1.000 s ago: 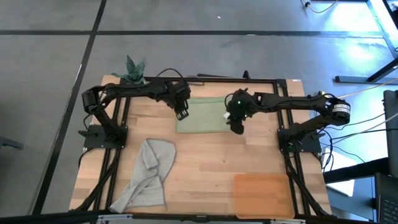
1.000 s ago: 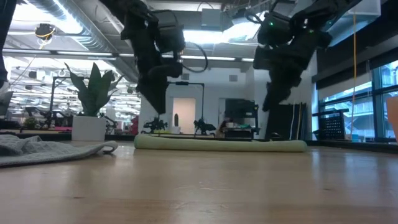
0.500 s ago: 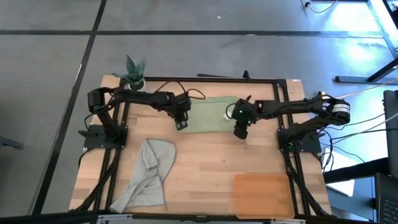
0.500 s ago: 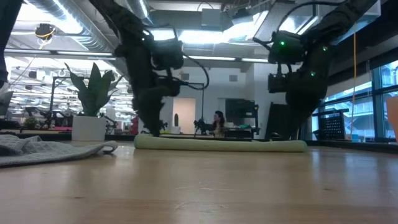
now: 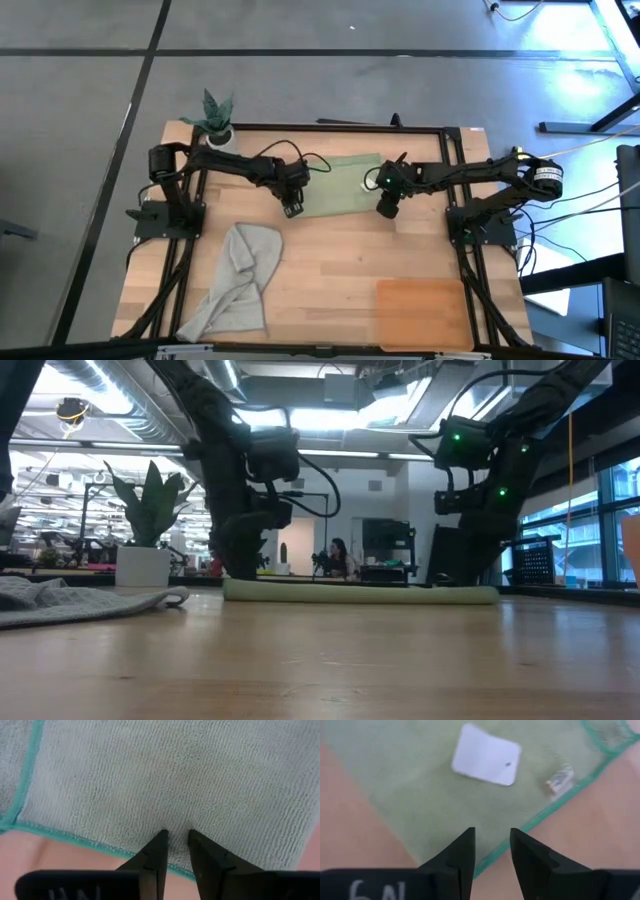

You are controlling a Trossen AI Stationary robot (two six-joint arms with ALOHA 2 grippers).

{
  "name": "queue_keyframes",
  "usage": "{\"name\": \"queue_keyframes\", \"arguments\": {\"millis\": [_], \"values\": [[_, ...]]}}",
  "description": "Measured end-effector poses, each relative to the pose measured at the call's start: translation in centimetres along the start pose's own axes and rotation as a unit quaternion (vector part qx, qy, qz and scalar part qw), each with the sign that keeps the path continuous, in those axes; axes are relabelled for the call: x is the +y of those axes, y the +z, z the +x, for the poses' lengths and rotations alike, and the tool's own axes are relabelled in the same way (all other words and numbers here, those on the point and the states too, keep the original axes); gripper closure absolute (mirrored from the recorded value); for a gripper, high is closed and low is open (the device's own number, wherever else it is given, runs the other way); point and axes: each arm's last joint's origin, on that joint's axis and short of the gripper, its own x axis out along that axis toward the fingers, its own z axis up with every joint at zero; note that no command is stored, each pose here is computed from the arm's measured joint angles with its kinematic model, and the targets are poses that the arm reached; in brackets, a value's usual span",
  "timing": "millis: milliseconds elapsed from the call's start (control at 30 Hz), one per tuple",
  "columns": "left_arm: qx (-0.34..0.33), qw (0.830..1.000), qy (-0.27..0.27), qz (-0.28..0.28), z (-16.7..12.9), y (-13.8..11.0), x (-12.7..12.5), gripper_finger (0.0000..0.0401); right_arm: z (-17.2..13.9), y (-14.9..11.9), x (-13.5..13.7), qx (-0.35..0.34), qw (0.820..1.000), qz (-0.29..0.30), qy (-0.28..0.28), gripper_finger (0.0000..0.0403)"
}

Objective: Roll microfiber towels into tight, uniform cylinder then place into a basket
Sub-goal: Fold the green microfiber cloth

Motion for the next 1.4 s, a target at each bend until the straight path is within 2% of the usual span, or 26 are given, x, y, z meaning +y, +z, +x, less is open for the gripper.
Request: {"name": "queue_keyframes", "arguments": {"millis": [233, 367, 467, 600, 733, 800, 867, 1000, 1233, 1400], "values": [[-0.002, 0.999, -0.043, 0.002, 0.0, -0.6, -2.8, 0.0326, 0.1, 0.7, -1.0, -0.026, 0.999, 0.023, -0.009, 0.0286], [-0.009, 0.996, -0.091, 0.015, 0.1, -0.8, -4.7, 0.0326, 0.2, 1.2, -1.5, -0.052, 0.998, 0.037, -0.011, 0.0286], [-0.014, 0.995, -0.098, 0.024, -0.2, -0.9, -5.3, 0.0326, 0.0, 1.6, -1.5, -0.061, 0.997, 0.04, -0.005, 0.0286], [-0.036, 0.994, -0.099, 0.017, -1.7, -0.1, -4.7, 0.0326, -1.0, 3.0, -0.8, -0.079, 0.994, 0.013, 0.072, 0.0286], [-0.066, 0.993, -0.096, 0.009, -4.0, 0.6, -3.2, 0.0326, -1.9, 3.8, 0.7, -0.092, 0.976, -0.059, 0.188, 0.0286], [-0.079, 0.994, -0.08, 0.009, -4.8, 0.8, -2.3, 0.0326, -2.1, 3.6, 1.4, -0.089, 0.963, -0.081, 0.24, 0.0286], [-0.083, 0.996, -0.044, 0.003, -5.3, 0.8, -1.2, 0.0326, -2.0, 3.1, 2.0, -0.08, 0.957, -0.092, 0.264, 0.0286], [-0.068, 0.998, 0.006, -0.001, -4.8, 0.9, 0.6, 0.0326, -1.0, 1.5, 2.7, -0.048, 0.961, -0.102, 0.252, 0.0286], [-0.026, 0.999, 0.026, -0.021, -2.1, 1.1, 2.2, 0.0326, 0.3, -0.5, 2.5, -0.015, 0.975, -0.087, 0.205, 0.0286], [0.005, 1.0, 0.018, -0.013, -0.4, 0.8, 1.7, 0.0326, 0.9, -1.5, 1.8, 0.001, 0.986, -0.06, 0.154, 0.0286]]}}
